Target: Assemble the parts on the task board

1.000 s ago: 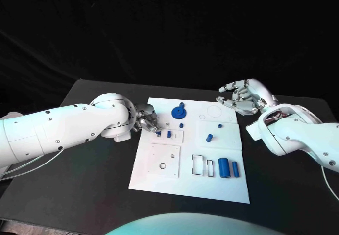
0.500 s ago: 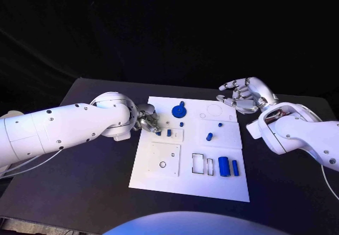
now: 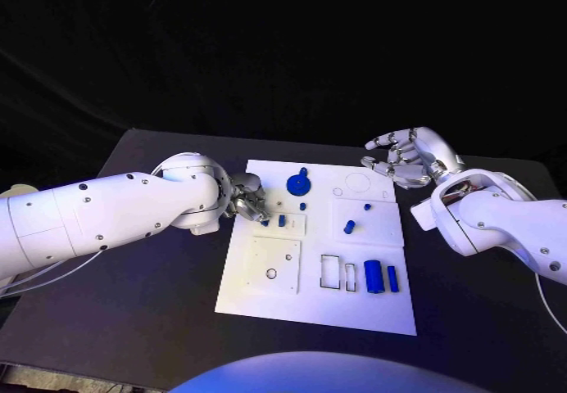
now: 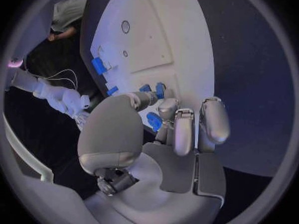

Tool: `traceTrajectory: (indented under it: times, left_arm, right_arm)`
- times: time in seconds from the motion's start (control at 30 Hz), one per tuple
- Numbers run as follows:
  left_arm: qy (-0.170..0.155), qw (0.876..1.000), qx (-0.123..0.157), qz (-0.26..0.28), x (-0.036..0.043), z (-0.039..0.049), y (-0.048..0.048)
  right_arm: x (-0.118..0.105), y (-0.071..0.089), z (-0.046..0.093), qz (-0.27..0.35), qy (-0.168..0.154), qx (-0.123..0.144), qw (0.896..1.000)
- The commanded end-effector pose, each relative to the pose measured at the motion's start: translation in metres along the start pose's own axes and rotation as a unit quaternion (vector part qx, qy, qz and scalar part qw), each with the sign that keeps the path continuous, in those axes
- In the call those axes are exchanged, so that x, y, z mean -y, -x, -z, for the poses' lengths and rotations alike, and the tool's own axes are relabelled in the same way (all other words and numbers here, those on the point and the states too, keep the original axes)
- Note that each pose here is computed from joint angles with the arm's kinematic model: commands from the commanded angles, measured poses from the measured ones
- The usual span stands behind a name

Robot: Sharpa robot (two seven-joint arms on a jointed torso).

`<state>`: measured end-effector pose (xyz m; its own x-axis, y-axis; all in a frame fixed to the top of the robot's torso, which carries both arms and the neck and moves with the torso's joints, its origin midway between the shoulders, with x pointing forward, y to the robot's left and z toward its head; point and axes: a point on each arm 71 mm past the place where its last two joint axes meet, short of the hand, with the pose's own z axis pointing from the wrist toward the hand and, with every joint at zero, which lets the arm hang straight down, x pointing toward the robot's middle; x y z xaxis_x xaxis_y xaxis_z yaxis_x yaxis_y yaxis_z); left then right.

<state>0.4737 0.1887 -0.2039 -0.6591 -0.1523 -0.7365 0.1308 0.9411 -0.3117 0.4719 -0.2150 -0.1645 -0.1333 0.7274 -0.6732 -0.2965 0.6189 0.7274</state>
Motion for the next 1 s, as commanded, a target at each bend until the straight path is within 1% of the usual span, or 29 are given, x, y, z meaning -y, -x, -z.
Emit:
traceTrajectory:
  times: [0.03, 0.3, 0.43, 0.67, 0.8, 1.0]
  left_arm:
    - [0.001, 1.0, -0.01, -0.013, 0.0015, -0.0004, -0.0036]
    - [0.0, 1.0, 0.006, -0.005, 0.0011, 0.0004, -0.0016]
    - [-0.002, 1.0, 0.017, 0.004, 0.0007, 0.0026, -0.0007]
    - [-0.01, 0.998, 0.049, 0.028, -0.0012, 0.0087, 0.0015]
    - [-0.017, 0.997, 0.065, 0.041, -0.0024, 0.0121, 0.0]
    - [-0.021, 0.996, 0.073, 0.049, -0.0041, 0.0141, -0.0036]
  right_arm:
    - [-0.001, -0.001, 0.0, -0.002, 0.005, -0.007, 1.0]
    - [-0.001, -0.001, 0.0, -0.001, 0.005, -0.006, 1.0]
    - [-0.001, -0.001, 0.0, -0.001, 0.005, -0.005, 1.0]
    - [-0.001, 0.0, 0.0, -0.001, 0.005, -0.004, 1.0]
    - [0.0, 0.0, 0.0, -0.001, 0.005, -0.003, 1.0]
    - [0.0, 0.0, 0.0, -0.001, 0.004, -0.003, 1.0]
